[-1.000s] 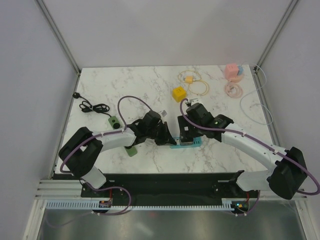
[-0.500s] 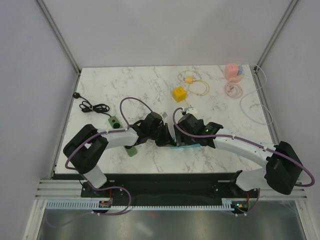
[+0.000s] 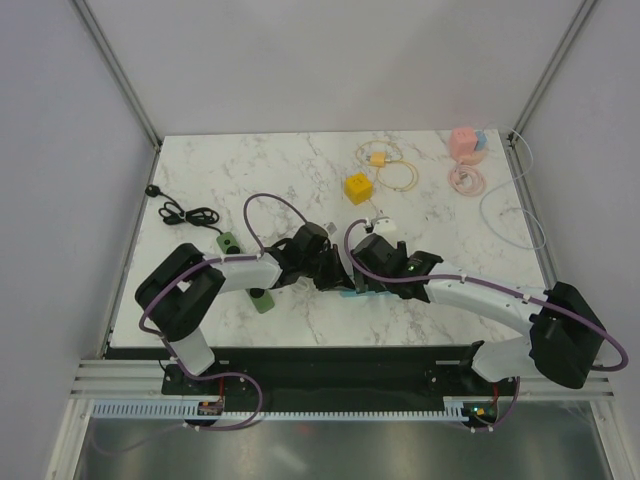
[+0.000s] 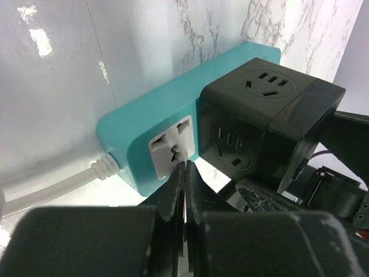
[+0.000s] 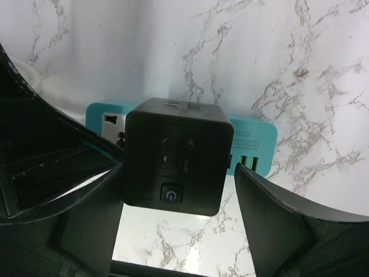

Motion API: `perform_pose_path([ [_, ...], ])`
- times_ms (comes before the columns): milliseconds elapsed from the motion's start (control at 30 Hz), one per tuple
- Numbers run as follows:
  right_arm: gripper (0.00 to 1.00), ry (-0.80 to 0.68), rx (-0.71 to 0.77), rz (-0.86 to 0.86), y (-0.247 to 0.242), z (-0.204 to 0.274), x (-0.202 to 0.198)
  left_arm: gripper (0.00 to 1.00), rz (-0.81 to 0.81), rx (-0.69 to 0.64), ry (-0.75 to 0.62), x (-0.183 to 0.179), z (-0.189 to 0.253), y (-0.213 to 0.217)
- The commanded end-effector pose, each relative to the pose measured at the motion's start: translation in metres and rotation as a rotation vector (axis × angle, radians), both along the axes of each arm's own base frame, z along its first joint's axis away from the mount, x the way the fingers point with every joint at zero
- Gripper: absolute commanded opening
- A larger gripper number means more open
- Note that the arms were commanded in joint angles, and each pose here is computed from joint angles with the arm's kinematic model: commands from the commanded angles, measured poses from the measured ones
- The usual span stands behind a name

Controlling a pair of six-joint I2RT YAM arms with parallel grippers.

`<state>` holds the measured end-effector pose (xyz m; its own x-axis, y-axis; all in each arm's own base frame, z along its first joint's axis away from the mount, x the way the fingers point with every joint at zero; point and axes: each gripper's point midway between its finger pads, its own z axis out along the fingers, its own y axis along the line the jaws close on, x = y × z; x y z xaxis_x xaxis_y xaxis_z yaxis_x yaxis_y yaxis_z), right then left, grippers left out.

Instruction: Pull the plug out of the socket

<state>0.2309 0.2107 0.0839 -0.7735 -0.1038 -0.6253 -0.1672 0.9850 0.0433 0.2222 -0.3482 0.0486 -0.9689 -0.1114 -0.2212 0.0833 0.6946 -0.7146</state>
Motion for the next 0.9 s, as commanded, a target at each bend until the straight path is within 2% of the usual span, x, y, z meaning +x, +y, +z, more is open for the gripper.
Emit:
perform_pose_path([
  [0,0.82,-0.054,0.011,-0.02,0.005,0.005,0.011,0.02,0.027,-0.033,-0.022,0.009,0.01,-0.007],
  [167,0.61,-0.042,0.016,-0.009,0.008,0.003,0.011,0.02,0.036,-0.054,-0.037,0.009,0.022,-0.007],
  [333,0.58,-0.047,0.019,-0.016,0.005,0.001,0.009,0.02,0.058,-0.044,-0.046,0.012,0.022,-0.004],
  [400,0.52,-0.044,0.021,-0.015,0.005,0.0,0.008,0.02,0.05,-0.055,-0.04,0.013,0.025,-0.008],
  [433,0.45,-0.04,0.027,-0.014,0.007,-0.001,0.008,0.02,0.045,-0.059,-0.03,0.014,0.023,-0.011],
  [633,0.23,-0.028,0.051,-0.006,0.01,-0.001,0.005,0.02,0.039,-0.047,0.011,0.014,0.009,-0.017],
  [700,0.04,-0.027,0.054,-0.006,0.009,-0.002,0.004,0.02,0.047,-0.021,0.026,0.012,-0.003,-0.013],
  [733,0.0,-0.03,0.064,0.0,0.011,0.001,0.004,0.02,0.05,-0.007,0.036,0.01,-0.01,-0.01],
  [867,0.0,-0.038,0.083,0.016,0.013,0.004,0.003,0.02,0.056,0.046,0.067,0.0,-0.032,0.001],
])
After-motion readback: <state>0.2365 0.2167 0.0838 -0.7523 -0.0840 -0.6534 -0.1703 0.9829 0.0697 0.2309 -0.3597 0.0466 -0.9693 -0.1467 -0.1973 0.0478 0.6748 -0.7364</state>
